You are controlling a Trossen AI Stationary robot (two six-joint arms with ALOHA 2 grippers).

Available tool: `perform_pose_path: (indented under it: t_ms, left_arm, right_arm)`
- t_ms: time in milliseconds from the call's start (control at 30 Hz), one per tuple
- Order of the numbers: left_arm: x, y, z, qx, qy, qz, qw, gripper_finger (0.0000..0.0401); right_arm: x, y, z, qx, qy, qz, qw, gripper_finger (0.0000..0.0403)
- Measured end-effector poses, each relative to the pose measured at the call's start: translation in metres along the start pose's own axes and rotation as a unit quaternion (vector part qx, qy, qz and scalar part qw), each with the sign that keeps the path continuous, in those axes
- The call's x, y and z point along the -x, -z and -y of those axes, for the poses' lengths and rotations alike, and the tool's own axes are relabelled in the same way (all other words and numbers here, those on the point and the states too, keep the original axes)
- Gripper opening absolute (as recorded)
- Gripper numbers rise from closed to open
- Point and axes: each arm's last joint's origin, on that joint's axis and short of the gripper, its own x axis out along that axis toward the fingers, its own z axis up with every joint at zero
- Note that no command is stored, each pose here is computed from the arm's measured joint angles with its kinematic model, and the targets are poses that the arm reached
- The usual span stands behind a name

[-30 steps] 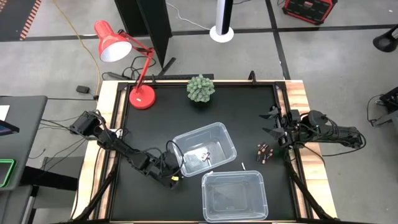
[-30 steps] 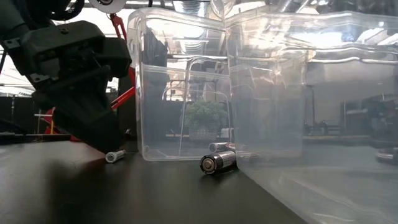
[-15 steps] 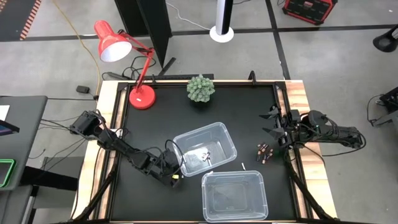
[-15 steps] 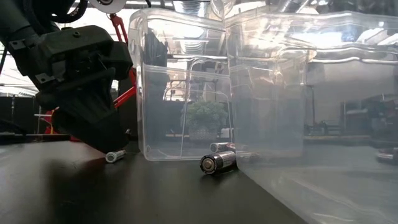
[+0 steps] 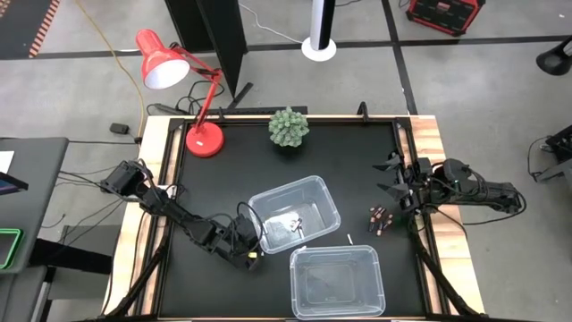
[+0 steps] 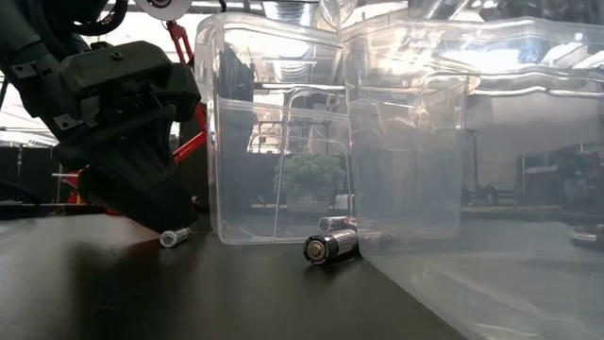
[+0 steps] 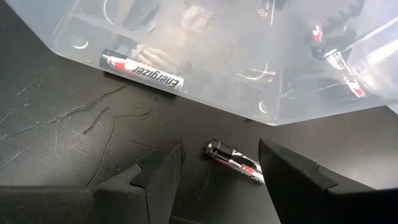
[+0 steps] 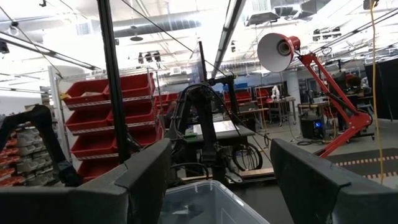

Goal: Sort batteries
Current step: Put the silver battery into the top transparent bin

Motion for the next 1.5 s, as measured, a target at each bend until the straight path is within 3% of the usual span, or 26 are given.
perform_pose_path:
  t_ms: [800, 1133, 1500]
  left_arm:
    - [0.001, 0.007, -0.009, -0.025, -0.034, -0.055, 0.998, 0.0169]
    - [0.005, 0.004, -0.002, -0.140, -0.038, -0.083, 0.986, 0.0160]
    - [0.011, 0.000, 0.005, -0.180, -0.042, -0.133, 0.974, 0.0160]
  right_arm:
    - [0.000, 0.000, 0.000, 0.000, 0.000, 0.000, 1.000, 0.0292]
    - [0.000, 0.000, 0.000, 0.000, 0.000, 0.000, 1.000, 0.0292]
    - [0.000, 0.000, 0.000, 0.003, 0.000, 0.000, 1.000, 0.0292]
